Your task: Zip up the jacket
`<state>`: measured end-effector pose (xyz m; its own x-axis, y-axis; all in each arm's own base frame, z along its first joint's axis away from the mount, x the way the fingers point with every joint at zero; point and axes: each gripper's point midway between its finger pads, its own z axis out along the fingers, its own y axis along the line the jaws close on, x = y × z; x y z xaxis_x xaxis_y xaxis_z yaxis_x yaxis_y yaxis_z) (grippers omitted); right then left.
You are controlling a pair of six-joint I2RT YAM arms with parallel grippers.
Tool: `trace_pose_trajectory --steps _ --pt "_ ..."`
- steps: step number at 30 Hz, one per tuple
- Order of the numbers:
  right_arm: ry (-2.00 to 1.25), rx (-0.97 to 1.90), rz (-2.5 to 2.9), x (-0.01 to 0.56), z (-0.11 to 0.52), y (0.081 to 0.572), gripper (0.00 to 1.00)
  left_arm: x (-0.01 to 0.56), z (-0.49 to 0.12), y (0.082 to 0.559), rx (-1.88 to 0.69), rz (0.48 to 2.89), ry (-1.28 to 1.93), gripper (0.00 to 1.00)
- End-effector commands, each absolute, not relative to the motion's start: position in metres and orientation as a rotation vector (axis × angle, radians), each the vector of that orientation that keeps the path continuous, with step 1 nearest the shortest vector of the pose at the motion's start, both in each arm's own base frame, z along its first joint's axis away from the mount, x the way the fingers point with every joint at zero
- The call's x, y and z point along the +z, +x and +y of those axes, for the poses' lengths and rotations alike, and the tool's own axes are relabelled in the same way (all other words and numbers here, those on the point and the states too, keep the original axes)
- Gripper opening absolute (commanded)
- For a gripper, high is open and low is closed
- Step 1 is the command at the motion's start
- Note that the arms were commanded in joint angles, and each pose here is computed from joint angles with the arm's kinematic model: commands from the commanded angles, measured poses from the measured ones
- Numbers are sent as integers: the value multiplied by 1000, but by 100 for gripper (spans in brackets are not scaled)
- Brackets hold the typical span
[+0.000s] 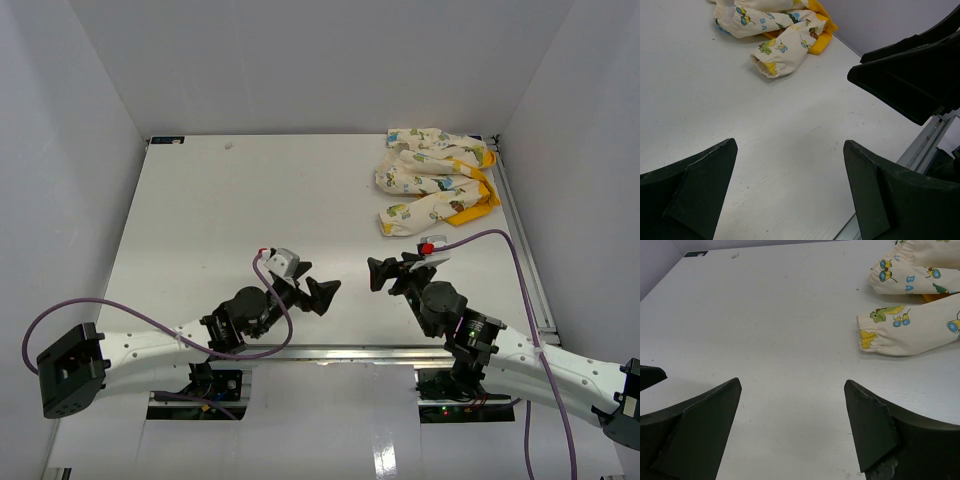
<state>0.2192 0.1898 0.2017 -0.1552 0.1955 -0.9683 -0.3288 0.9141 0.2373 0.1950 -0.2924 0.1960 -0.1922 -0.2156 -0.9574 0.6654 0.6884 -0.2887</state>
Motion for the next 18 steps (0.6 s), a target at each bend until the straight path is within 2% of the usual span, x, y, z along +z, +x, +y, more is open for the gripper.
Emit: trace_pose_trajectory --steps 1,10,18 --pt "-25 490 1623 224 187 222 90 203 -295 194 -846 1552 382 98" --pt "28 436 1624 227 177 226 90 198 -307 191 -851 1557 454 98" --pt "208 320 1563 256 149 240 90 197 -314 183 -901 1536 498 98"
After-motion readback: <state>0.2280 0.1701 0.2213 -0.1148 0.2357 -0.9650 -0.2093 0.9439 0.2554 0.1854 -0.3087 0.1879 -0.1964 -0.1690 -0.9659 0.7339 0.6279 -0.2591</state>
